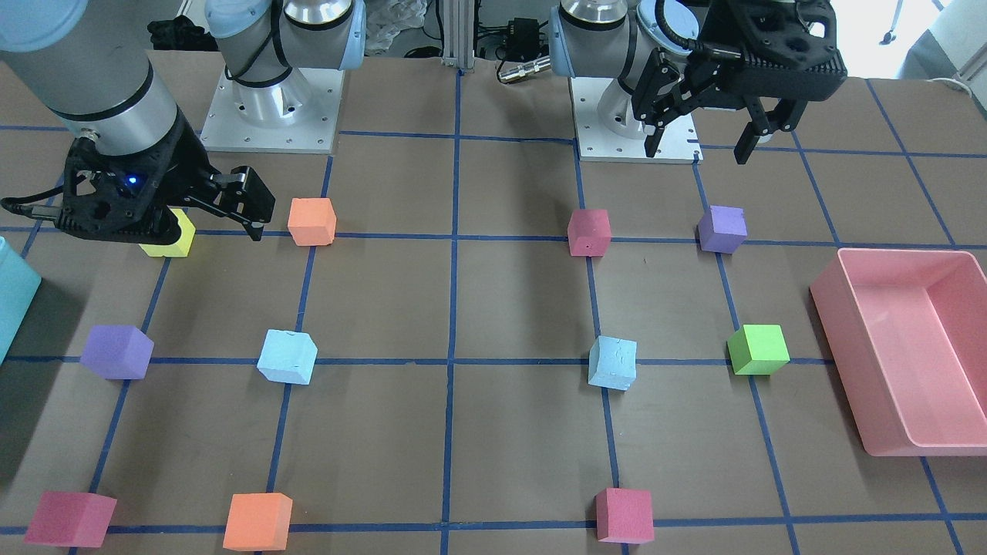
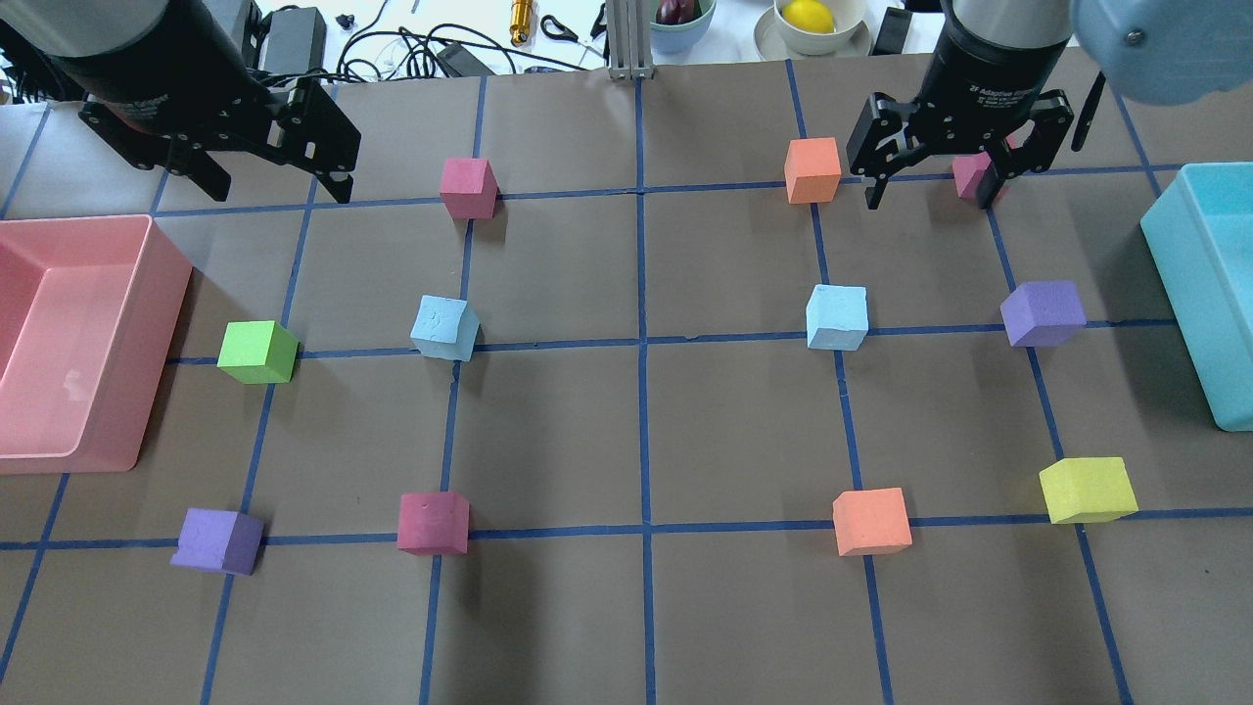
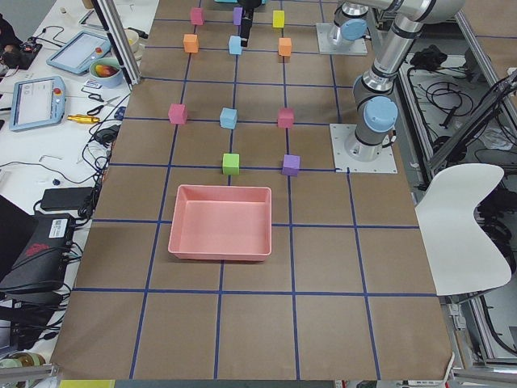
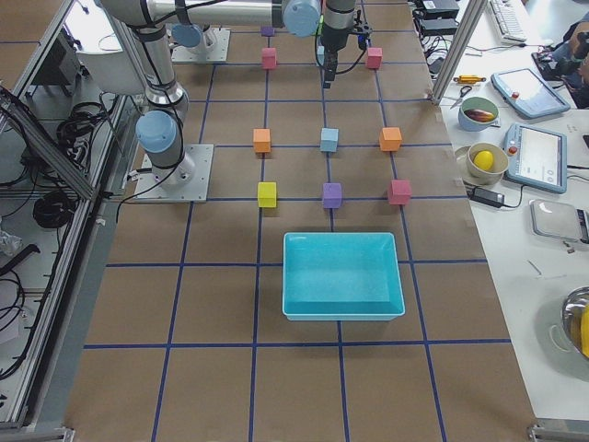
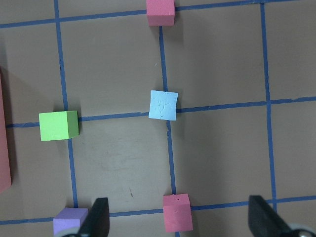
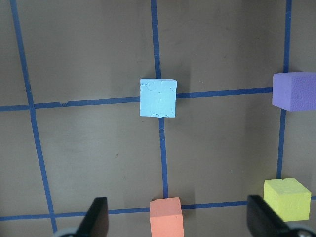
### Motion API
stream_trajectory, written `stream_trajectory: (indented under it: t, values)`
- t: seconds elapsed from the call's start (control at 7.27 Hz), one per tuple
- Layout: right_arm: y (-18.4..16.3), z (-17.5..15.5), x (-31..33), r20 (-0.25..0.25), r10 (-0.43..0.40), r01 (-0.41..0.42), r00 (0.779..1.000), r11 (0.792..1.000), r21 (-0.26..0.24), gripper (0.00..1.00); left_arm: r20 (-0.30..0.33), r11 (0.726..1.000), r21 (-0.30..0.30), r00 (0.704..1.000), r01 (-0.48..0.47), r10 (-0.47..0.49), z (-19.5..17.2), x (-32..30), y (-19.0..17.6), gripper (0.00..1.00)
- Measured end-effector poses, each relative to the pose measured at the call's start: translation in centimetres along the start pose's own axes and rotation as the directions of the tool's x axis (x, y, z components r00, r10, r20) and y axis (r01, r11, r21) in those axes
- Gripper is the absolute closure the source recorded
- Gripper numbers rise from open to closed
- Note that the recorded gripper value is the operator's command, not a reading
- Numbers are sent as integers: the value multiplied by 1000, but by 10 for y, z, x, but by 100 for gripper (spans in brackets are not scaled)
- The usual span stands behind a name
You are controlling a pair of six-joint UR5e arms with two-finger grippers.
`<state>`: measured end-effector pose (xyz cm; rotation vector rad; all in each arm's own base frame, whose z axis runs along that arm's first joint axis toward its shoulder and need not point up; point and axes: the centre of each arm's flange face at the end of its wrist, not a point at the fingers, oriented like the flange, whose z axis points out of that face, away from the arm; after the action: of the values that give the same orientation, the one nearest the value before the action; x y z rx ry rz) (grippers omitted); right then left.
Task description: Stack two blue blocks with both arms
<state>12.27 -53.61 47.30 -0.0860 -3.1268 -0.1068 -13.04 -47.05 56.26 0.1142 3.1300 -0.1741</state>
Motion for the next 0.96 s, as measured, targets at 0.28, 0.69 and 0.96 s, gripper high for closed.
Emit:
stream_trajectory:
  t: [0.28, 0.69, 0.96]
  values:
    - [0, 0, 0, 0, 0, 0, 1000, 1000, 0, 0, 0, 1000, -5, 1000, 1, -1, 2, 0, 1, 0]
    - [0, 0, 0, -5, 0, 0, 1000, 1000, 3, 0, -8, 998, -64, 1000, -1, 1, 35, -1, -10, 0]
    - [-3, 4, 0, -4, -1, 1, 1000, 1000, 0, 0, -12, 995, -96, 1000, -12, 11, 98, -4, -41, 0]
